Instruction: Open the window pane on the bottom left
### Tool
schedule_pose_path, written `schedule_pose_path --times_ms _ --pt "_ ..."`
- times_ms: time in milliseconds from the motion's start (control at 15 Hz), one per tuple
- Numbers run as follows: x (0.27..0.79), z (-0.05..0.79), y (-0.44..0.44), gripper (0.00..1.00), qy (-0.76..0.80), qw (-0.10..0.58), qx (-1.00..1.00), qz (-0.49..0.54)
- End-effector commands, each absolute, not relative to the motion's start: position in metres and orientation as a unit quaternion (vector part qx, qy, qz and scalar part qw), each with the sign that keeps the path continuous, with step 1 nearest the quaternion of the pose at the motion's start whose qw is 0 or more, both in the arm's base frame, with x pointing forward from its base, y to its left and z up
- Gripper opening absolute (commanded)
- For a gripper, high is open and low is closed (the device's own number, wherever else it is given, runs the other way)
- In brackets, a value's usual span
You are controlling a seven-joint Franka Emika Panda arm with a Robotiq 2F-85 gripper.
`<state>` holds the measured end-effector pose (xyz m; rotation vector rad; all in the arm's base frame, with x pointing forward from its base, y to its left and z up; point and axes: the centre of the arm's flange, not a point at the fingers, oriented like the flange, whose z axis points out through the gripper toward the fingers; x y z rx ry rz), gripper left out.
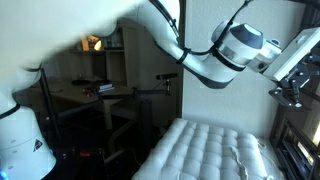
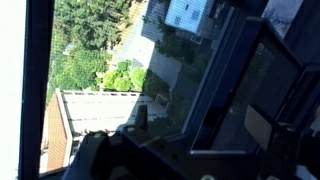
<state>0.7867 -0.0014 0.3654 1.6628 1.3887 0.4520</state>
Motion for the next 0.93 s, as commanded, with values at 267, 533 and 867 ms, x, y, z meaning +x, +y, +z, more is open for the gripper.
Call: schedule_pose_path --times_ms 267,533,867 --pt "0.712 0.392 -0.008 1.0 0.638 0.421 0.619 0.181" --pt "0.705 0.396 0.001 1.0 0.703 0.359 0.571 0.222" --pt "0.697 0.39 0.008 1.0 0.726 0.315 0.556 0.254"
